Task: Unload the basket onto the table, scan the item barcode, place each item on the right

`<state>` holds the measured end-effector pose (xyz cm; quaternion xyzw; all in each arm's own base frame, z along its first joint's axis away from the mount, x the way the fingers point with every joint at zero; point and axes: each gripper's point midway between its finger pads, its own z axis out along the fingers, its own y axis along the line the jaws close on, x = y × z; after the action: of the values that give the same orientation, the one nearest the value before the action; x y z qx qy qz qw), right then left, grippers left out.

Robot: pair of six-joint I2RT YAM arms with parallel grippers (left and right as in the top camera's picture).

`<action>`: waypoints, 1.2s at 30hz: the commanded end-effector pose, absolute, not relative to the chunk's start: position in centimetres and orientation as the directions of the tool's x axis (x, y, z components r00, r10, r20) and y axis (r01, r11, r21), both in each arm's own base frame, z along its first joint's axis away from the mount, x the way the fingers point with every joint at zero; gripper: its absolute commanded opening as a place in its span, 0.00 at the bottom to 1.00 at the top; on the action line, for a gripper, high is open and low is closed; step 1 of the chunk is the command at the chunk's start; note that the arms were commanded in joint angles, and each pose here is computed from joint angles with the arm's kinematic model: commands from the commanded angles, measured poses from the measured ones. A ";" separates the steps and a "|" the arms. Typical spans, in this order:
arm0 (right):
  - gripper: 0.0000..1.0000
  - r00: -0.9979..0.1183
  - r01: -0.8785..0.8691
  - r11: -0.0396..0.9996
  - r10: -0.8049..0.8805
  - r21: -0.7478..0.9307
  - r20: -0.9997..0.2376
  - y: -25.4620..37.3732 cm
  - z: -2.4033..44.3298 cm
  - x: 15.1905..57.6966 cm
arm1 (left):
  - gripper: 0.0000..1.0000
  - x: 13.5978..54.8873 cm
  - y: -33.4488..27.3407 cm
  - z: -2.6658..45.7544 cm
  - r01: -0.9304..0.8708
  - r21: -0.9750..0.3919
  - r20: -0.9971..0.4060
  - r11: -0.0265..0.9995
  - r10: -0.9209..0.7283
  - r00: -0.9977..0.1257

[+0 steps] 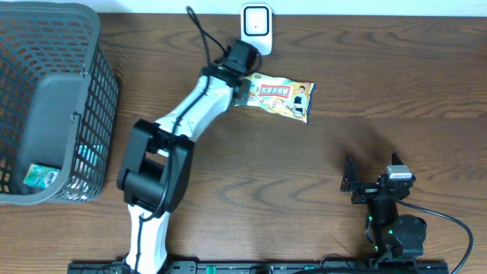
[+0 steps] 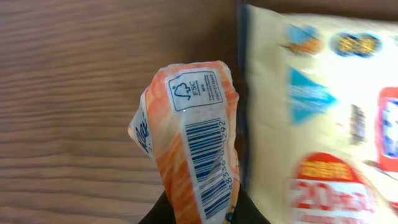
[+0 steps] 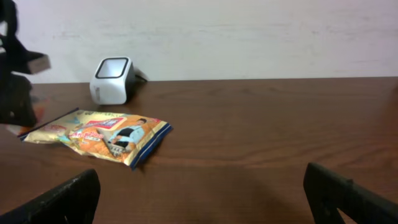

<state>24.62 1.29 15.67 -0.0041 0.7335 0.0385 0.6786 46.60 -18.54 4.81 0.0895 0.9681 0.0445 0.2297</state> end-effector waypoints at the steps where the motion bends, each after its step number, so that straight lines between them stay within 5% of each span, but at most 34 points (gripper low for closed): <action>1: 0.99 -0.082 -0.046 0.997 0.057 0.061 -0.995 1.0 15.6 24.6 | 0.08 46.0 -20.4 3.7 0.200 0.111 -0.418 0.974 0.228 -0.879; 16: 0.99 -0.082 -0.046 0.997 0.057 0.061 -0.995 1.0 15.6 24.6 | 0.08 41.1 -30.3 3.4 0.418 -0.119 -0.392 0.901 0.344 -0.853; 21: 0.99 -0.082 -0.046 0.997 0.057 0.061 -0.995 1.0 15.6 24.6 | 0.08 41.0 -31.3 4.4 0.435 -0.080 -0.434 0.897 0.361 -0.825; 27: 0.99 -0.082 -0.046 0.997 0.057 0.061 -0.995 1.0 15.6 24.6 | 0.08 44.3 -26.9 8.1 0.240 0.069 -0.541 0.968 0.239 -0.806; 36: 0.99 -0.082 -0.046 0.997 0.057 0.061 -0.995 1.0 15.6 24.6 | 0.08 45.2 -23.7 6.7 -0.135 -0.092 -0.503 0.987 -0.163 -0.849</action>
<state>24.62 1.29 15.67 -0.0041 0.7335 0.0385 0.6786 44.87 -24.21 6.53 0.0085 0.9660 -0.0176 0.2577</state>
